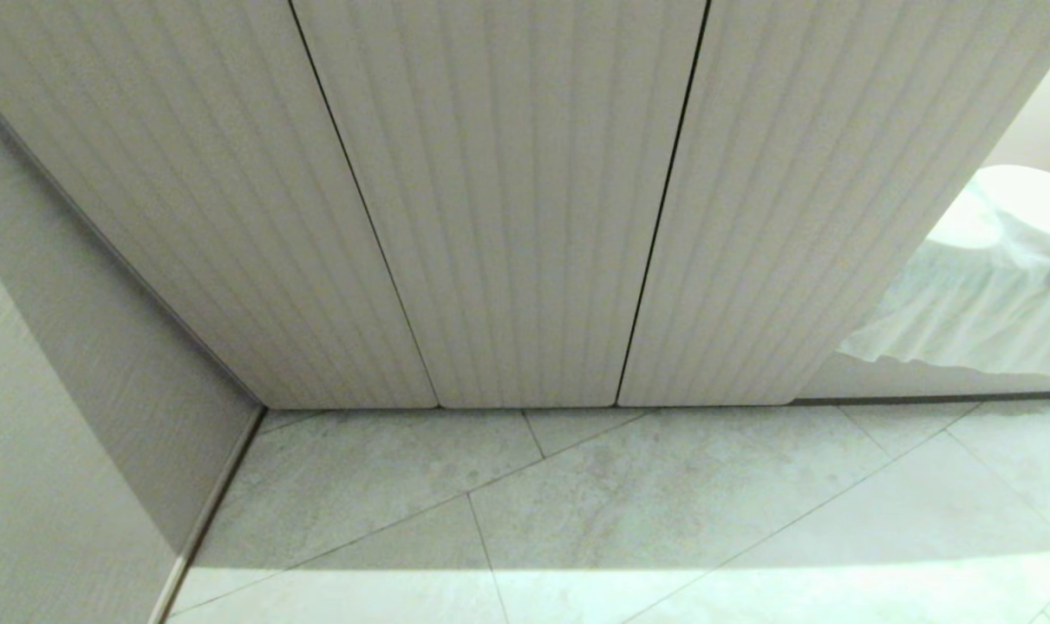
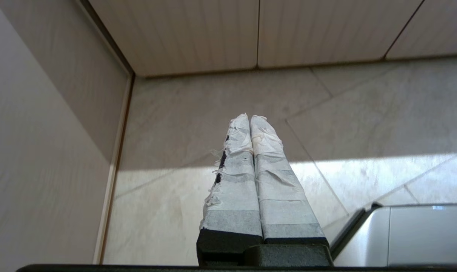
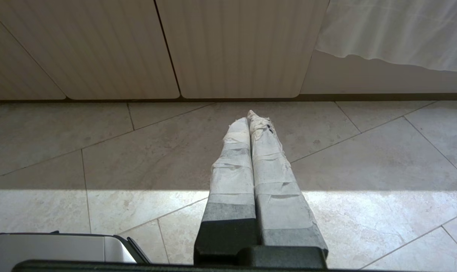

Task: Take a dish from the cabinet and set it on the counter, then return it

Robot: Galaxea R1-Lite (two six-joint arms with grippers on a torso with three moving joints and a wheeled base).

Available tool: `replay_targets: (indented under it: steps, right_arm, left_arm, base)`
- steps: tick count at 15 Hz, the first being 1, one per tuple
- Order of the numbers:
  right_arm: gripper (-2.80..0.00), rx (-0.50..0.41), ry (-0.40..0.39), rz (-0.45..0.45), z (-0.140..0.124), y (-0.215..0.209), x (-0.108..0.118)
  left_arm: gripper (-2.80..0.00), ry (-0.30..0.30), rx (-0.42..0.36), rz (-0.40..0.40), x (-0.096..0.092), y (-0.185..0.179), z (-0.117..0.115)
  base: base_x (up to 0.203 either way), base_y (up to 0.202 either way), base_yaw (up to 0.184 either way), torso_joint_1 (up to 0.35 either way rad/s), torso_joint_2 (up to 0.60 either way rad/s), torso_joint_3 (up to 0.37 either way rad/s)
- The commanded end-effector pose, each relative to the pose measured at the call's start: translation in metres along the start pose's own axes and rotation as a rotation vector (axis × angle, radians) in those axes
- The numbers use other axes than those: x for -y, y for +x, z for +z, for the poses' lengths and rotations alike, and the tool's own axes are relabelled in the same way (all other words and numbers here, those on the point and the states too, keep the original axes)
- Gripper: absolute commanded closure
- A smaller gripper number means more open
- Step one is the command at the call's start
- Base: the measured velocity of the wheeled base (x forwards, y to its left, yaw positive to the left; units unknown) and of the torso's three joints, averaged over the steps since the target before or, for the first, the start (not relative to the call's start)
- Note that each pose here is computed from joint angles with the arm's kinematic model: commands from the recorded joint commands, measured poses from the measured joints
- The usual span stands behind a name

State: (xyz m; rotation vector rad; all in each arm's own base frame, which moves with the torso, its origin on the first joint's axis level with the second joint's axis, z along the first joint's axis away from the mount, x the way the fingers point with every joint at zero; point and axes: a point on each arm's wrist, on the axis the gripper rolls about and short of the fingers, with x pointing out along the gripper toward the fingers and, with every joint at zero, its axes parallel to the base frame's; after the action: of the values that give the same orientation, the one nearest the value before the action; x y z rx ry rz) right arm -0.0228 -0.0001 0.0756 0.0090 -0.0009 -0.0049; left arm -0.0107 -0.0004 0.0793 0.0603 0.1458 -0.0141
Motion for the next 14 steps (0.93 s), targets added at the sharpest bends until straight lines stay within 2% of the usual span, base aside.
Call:
replay_targets:
  steps: [1, 3, 4, 14]
  right_arm:
    - [0.0, 0.001, 0.001, 0.0, 0.0, 0.0, 0.0]
    - [0.0, 0.001, 0.002, -0.001, 0.0, 0.0, 0.0]
    - [0.0, 0.001, 0.0, 0.002, 0.0, 0.0, 0.0]
    - [0.0, 0.001, 0.001, 0.0, 0.0, 0.0, 0.0]
  left_arm:
    - [0.0, -0.001, 0.083, 0.007, 0.0002, -0.0065, -0.0025]
    - [0.0, 0.001, 0.144, 0.007, 0.0004, -0.0111, -0.0046]
    - [0.0, -0.001, 0.15, 0.013, 0.0003, -0.0116, -0.0048]
    - [0.0, -0.008, 0.15, 0.014, 0.0003, -0.0116, -0.0048]
  base:
    - [0.0, 0.0, 0.0, 0.0, 0.0, 0.0]
    - [0.0, 0.0, 0.0, 0.0, 0.0, 0.0]
    - [0.0, 0.0, 0.0, 0.0, 0.0, 0.0]
    - [0.0, 0.0, 0.0, 0.0, 0.0, 0.0]
